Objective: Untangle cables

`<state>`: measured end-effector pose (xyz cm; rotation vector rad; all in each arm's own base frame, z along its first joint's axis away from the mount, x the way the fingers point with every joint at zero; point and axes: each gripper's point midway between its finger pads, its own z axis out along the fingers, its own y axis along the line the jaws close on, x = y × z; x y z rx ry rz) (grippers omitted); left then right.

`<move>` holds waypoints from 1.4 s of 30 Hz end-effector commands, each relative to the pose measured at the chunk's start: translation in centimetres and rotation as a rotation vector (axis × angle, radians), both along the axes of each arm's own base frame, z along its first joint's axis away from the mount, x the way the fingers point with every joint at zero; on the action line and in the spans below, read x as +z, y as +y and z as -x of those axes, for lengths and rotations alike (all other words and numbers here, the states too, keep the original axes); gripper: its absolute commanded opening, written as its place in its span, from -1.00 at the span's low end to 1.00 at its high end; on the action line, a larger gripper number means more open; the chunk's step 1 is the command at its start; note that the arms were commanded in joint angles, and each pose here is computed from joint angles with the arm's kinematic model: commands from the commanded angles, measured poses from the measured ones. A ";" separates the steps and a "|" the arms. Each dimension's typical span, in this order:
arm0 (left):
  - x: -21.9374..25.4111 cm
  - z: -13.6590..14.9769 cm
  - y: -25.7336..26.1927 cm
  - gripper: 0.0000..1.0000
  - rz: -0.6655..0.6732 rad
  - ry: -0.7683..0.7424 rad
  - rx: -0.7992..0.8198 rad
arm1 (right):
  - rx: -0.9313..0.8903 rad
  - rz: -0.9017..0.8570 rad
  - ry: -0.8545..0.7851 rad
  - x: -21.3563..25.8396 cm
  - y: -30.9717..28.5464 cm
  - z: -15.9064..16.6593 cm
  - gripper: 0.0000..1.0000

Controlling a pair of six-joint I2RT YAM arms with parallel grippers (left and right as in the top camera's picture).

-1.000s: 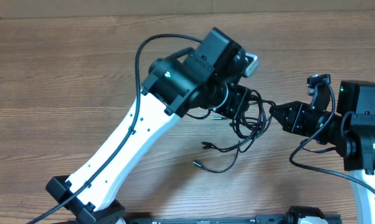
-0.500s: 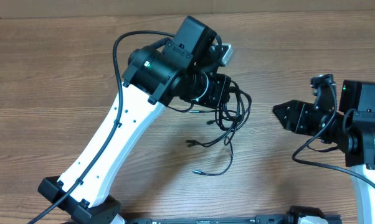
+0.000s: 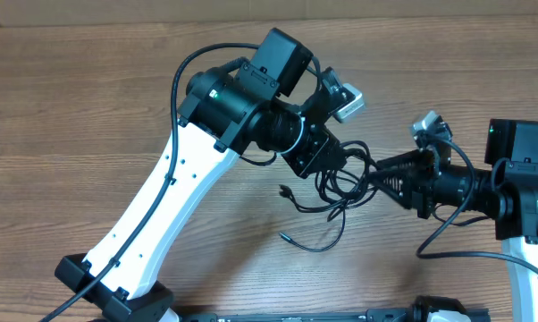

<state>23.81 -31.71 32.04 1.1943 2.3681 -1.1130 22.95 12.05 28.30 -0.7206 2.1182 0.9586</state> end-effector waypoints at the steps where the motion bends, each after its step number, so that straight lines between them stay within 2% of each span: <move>1: 2.0 1.0 0.0 -0.92 0.053 -0.023 -0.017 | 0.020 -0.015 -0.020 0.4 0.2 0.2 -0.62; 3: 1.5 0.3 0.3 -0.92 0.010 -0.007 0.051 | 0.020 -0.015 -0.019 0.4 0.2 0.2 -0.67; 7: 1.3 0.0 0.5 -0.91 -0.005 -0.010 0.069 | 0.021 -0.015 -0.016 0.3 0.3 0.3 -0.68; 11: 0.5 -1.2 1.3 -0.92 -0.073 0.013 0.195 | 0.021 -0.017 -0.006 0.3 0.3 0.4 -0.69; 13: 0.4 -1.4 1.4 -0.92 -0.083 0.012 0.210 | 0.021 -0.018 -0.004 0.3 0.3 0.4 -0.92; 20: 0.3 -1.5 1.5 -0.92 -0.088 0.008 0.215 | 0.017 -0.023 0.001 0.3 0.3 0.4 -0.92; 23: -0.1 -2.3 2.1 -0.91 -0.126 0.043 0.320 | -0.058 -0.028 0.072 0.0 -0.1 -0.2 -0.92; 24: -0.1 -2.3 2.1 -0.92 -0.125 0.057 0.334 | -0.144 -0.006 0.130 -0.6 -0.9 -0.8 -0.92; 26: 0.0 -2.3 1.9 -0.92 -0.113 0.087 0.355 | -0.447 0.109 0.282 -3.2 -4.5 -2.5 -0.92; 28: 0.0 -2.2 1.9 -0.91 -0.113 0.082 0.347 | -0.677 0.187 0.373 -4.8 -7.6 -2.9 -0.92; 29: 0.0 -2.2 1.9 -0.92 -0.113 0.082 0.342 | -0.781 0.218 0.411 -5.4 -9.0 -2.9 -0.92; 30: 0.0 -2.2 1.9 -0.92 -0.113 0.077 0.337 | -0.812 0.225 0.429 -5.6 -9.4 -2.8 -0.92; 33: 0.0 -2.2 1.9 -0.91 -0.113 0.062 0.321 | -0.745 0.209 0.414 -5.4 -8.5 -2.7 -0.89; 35: 0.0 -2.2 1.9 -0.91 -0.113 0.054 0.313 | -0.583 0.189 0.349 -4.7 -6.6 -2.5 -0.56; 36: 0.0 -2.1 1.9 -0.92 -0.112 0.037 0.293 | -0.437 0.159 0.283 -3.9 -4.9 -2.1 -0.28; 38: 0.0 -1.9 1.8 -0.91 -0.111 0.022 0.266 | -0.197 0.070 0.163 -2.0 -2.0 -1.0 -0.02; 42: 1.0 -0.4 0.6 -0.92 -0.031 0.022 0.136 | -0.007 -0.057 0.050 0.5 0.4 0.4 0.08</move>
